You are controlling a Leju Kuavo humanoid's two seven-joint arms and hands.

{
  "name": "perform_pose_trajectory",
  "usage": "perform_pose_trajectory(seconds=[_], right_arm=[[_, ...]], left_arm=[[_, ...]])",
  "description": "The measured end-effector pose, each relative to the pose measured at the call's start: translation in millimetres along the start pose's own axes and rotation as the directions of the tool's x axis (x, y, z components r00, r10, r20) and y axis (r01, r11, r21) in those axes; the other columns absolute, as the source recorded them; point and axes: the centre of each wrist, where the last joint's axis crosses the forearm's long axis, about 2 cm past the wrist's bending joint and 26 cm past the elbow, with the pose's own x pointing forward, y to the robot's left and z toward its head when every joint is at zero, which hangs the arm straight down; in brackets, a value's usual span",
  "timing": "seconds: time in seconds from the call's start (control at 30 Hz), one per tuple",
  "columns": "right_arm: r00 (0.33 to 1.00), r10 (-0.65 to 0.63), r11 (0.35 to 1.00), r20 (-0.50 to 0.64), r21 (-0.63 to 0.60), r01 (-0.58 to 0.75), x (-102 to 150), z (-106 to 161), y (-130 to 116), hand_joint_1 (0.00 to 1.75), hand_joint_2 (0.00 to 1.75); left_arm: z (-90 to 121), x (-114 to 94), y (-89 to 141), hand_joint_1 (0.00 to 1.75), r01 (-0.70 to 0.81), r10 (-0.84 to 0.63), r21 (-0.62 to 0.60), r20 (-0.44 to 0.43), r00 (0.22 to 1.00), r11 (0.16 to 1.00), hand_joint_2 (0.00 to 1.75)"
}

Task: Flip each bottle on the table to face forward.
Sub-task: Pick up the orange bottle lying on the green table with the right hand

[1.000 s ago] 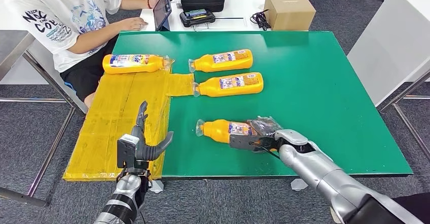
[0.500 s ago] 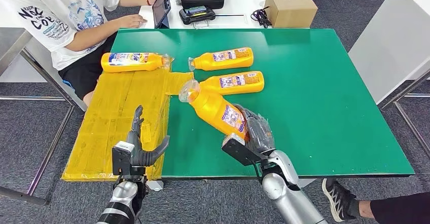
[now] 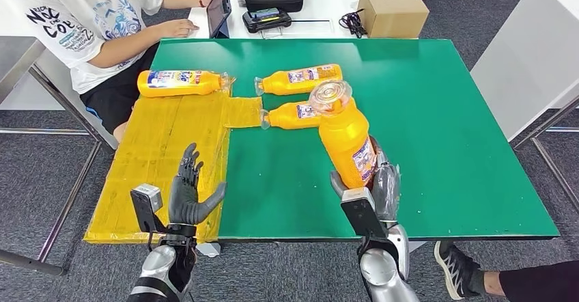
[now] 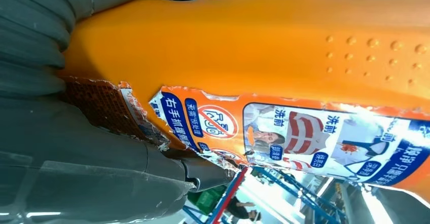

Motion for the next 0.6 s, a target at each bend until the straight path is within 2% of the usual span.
perform_pose_trajectory(seconds=[0.2,0.37,0.6], right_arm=[[0.999,-0.028,0.995,-0.028,0.096,0.03,-6,26,26,1.75,1.75],[0.997,-0.049,0.986,-0.066,0.156,0.059,-5,42,49,1.75,1.75],[0.994,-0.07,0.966,-0.082,0.243,0.088,1,51,75,1.75,1.75]], left_arm=[[1,4,-23,0.0,-0.141,0.135,-0.146,-0.048,0.99,0.979,1.75],[1,7,-37,0.0,-0.153,0.146,-0.203,-0.053,0.988,0.967,1.75],[2,8,-46,0.0,-0.152,0.142,-0.238,-0.056,0.988,0.959,1.75]])
